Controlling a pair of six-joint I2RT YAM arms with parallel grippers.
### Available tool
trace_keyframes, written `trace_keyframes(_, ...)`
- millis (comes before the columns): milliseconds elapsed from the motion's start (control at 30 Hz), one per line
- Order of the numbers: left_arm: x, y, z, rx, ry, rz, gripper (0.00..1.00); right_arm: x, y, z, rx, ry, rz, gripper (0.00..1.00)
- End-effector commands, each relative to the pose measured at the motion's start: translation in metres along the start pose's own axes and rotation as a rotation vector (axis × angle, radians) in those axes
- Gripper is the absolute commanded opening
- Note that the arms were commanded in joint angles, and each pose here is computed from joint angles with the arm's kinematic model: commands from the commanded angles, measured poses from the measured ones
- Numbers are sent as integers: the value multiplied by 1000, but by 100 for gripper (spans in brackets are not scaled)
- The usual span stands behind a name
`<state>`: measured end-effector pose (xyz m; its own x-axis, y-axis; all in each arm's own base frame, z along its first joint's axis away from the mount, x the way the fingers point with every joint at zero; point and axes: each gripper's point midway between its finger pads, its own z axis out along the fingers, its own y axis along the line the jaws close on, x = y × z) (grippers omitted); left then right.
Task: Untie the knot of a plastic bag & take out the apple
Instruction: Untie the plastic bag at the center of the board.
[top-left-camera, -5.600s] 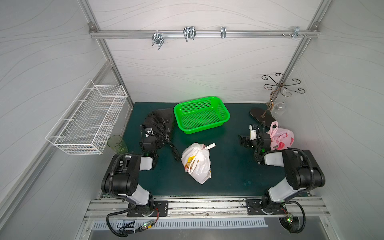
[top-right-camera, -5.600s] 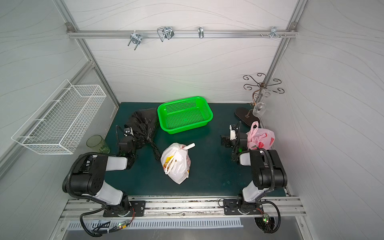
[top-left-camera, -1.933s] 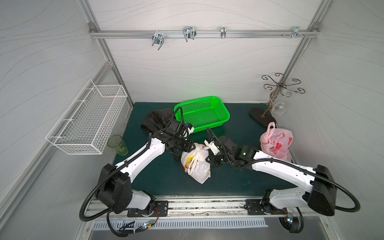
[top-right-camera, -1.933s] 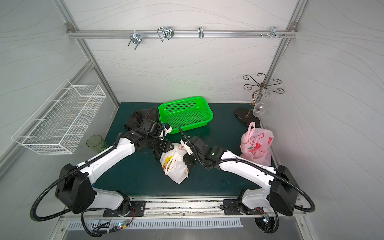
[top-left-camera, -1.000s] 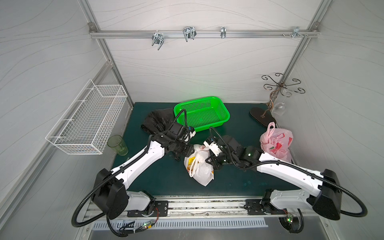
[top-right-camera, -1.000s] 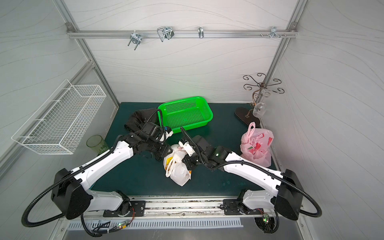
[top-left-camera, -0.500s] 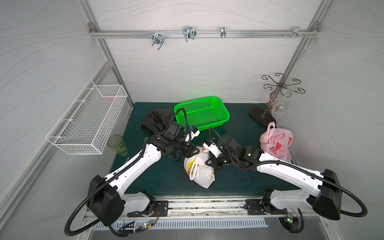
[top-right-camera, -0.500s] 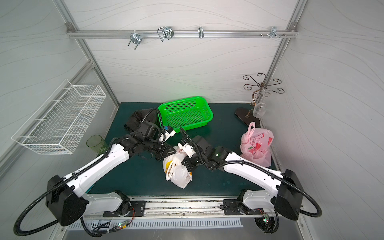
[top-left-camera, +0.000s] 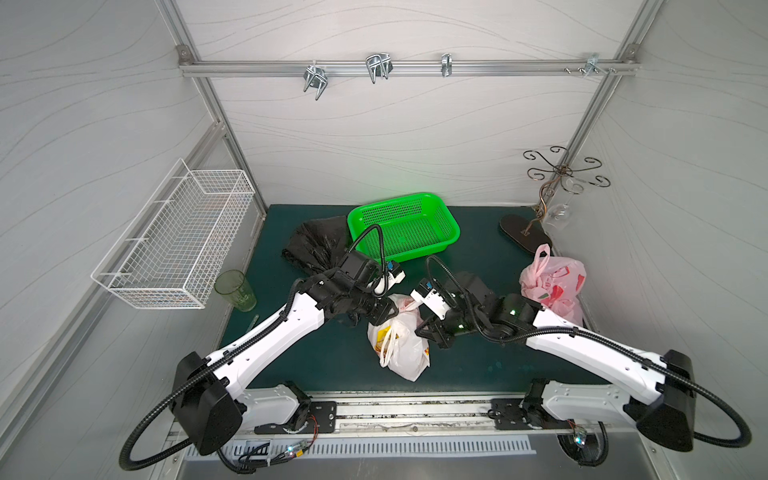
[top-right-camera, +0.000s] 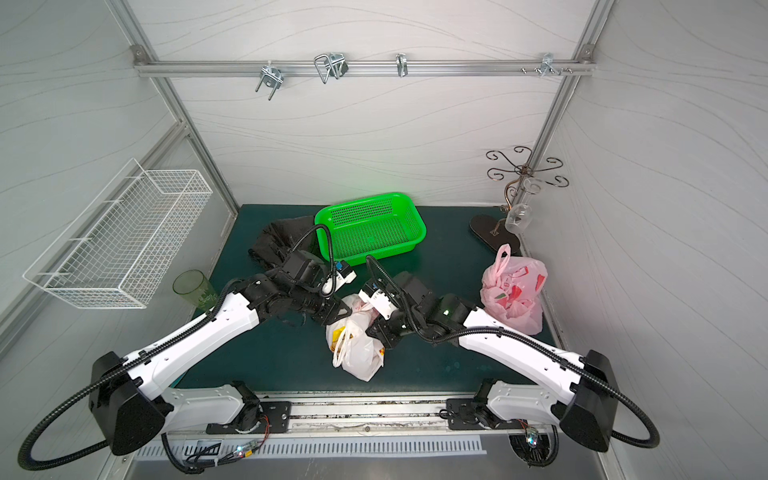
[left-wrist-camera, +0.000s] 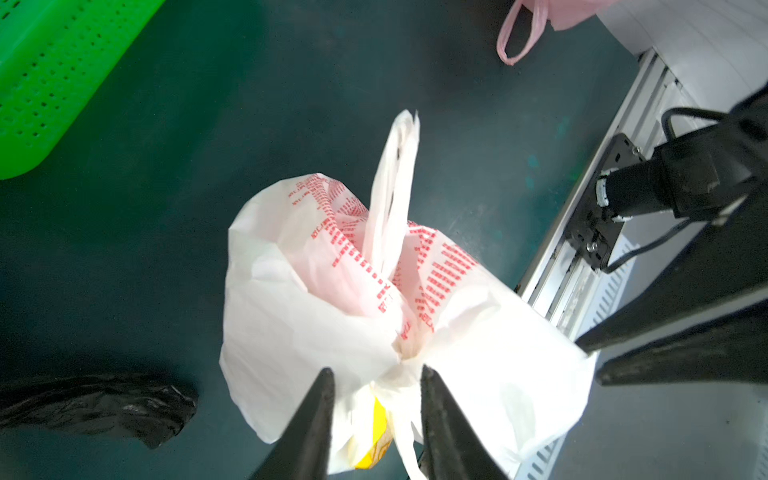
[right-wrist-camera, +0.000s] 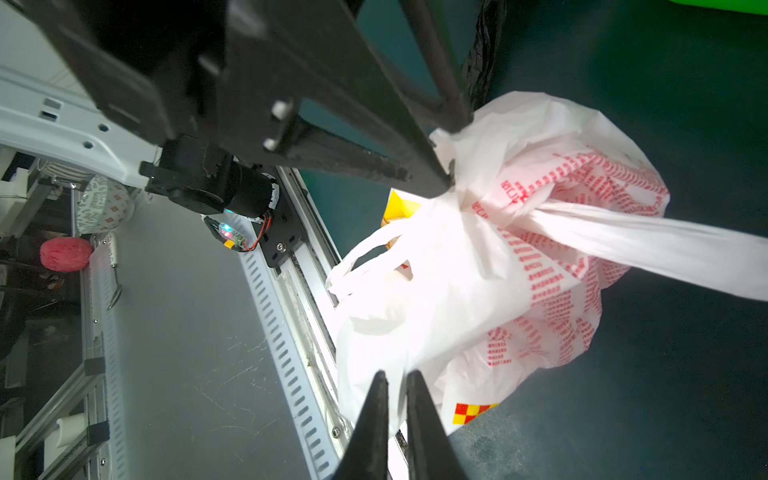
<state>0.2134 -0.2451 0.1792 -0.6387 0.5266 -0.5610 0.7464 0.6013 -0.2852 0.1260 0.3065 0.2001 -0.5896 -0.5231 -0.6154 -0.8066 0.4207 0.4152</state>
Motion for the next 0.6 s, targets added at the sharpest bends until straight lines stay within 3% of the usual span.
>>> trace_keyframes(0, -3, -3, -7, -15, -3, 63, 33, 12, -4, -4, -7, 28, 15, 13)
trace_keyframes(67, -2, 1, -7, -43, 5, 60, 33, 13, -5, -5, -14, 30, 25, 13)
trace_keyframes(133, 0, 7, -7, -76, 10, 61, 33, 15, -4, -4, -21, 33, 25, 26)
trace_keyframes(267, 2, 19, -5, -140, 27, 55, 33, 18, -2, 1, -46, 49, 40, 34)
trace_keyframes(400, 4, 29, 1, -182, 44, 48, 38, 20, -4, 9, -42, 58, 54, 32)
trace_keyframes(567, -4, 30, 8, -173, 54, 54, 41, 21, -6, 16, -42, 65, 70, 18)
